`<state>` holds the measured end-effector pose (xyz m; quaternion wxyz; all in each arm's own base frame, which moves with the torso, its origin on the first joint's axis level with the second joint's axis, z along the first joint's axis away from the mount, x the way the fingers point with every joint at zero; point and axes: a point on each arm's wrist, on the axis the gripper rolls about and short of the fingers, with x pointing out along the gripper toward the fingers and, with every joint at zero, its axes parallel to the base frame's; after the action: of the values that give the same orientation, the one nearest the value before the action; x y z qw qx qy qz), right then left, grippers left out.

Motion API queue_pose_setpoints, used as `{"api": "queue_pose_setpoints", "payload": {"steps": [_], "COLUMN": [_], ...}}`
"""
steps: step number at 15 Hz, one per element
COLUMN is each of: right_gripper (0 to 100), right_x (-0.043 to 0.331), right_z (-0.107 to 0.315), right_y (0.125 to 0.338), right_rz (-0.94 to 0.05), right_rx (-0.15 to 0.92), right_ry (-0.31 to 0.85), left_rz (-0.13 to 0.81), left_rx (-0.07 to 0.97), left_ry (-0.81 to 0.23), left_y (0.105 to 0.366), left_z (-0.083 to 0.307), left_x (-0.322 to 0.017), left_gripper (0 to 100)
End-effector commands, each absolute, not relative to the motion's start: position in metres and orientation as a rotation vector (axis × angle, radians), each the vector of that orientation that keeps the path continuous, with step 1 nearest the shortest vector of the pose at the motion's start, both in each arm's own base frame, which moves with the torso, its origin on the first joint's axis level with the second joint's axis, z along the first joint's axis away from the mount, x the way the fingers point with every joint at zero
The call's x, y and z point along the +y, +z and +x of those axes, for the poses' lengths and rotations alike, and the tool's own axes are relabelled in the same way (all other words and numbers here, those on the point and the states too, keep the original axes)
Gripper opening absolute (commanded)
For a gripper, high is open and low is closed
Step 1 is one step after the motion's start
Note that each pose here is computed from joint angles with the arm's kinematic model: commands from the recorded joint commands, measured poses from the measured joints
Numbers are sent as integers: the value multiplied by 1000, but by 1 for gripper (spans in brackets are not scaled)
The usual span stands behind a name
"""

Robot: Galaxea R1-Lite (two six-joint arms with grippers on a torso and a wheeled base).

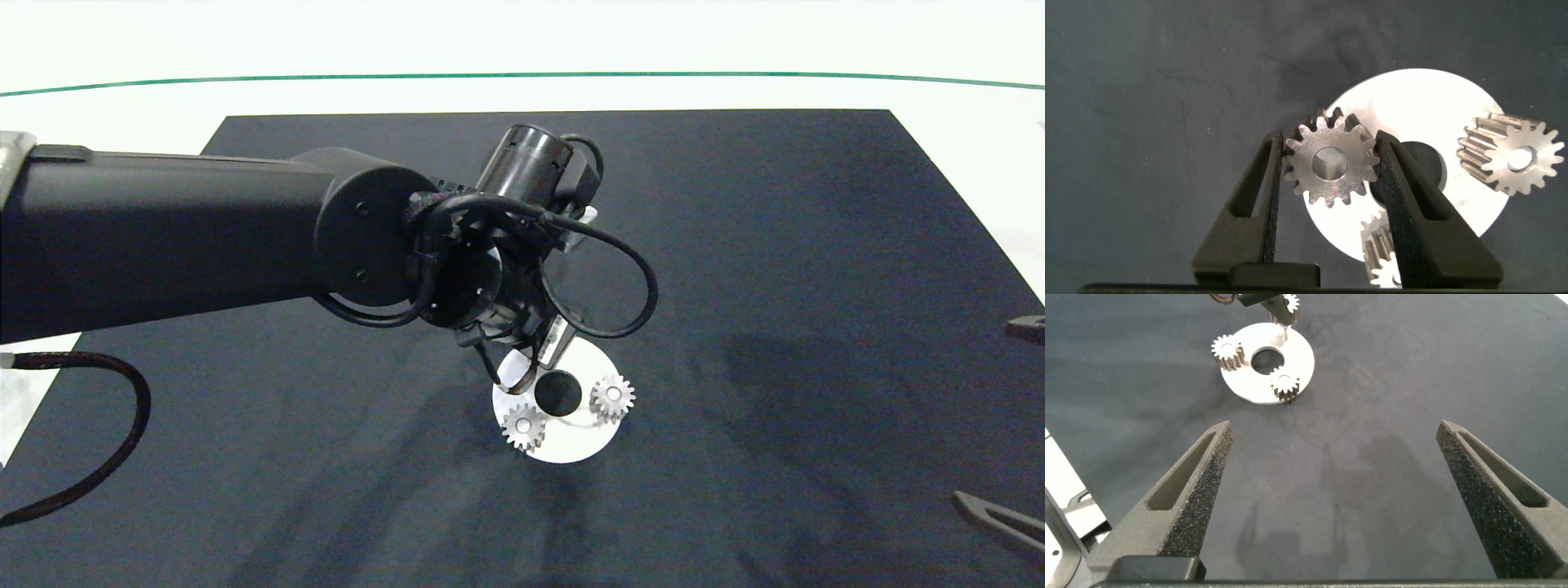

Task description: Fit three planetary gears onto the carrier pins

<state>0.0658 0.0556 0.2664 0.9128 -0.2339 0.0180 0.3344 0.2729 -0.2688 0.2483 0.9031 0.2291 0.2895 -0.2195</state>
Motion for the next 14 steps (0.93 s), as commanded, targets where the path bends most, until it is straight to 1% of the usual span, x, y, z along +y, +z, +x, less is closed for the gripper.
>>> {"api": "queue_pose_setpoints", "payload": {"steps": [1, 5, 14], "right_gripper": [100, 100, 100], "right_x": [56, 56, 56], "right_z": [66, 66, 66], "right_y": [266, 266, 266], "right_rz": [-485, -487, -485], "right_rx": [39, 38, 35], "right_ry": [690, 690, 689], "left_rz": [476, 480, 488], "left_rx": [595, 587, 600], "left_ry": [-459, -479, -474], "left_y": [249, 250, 242], "left_z": [271, 266, 271], "left_x": [-271, -277, -281], "left_gripper": [19, 19, 19]}}
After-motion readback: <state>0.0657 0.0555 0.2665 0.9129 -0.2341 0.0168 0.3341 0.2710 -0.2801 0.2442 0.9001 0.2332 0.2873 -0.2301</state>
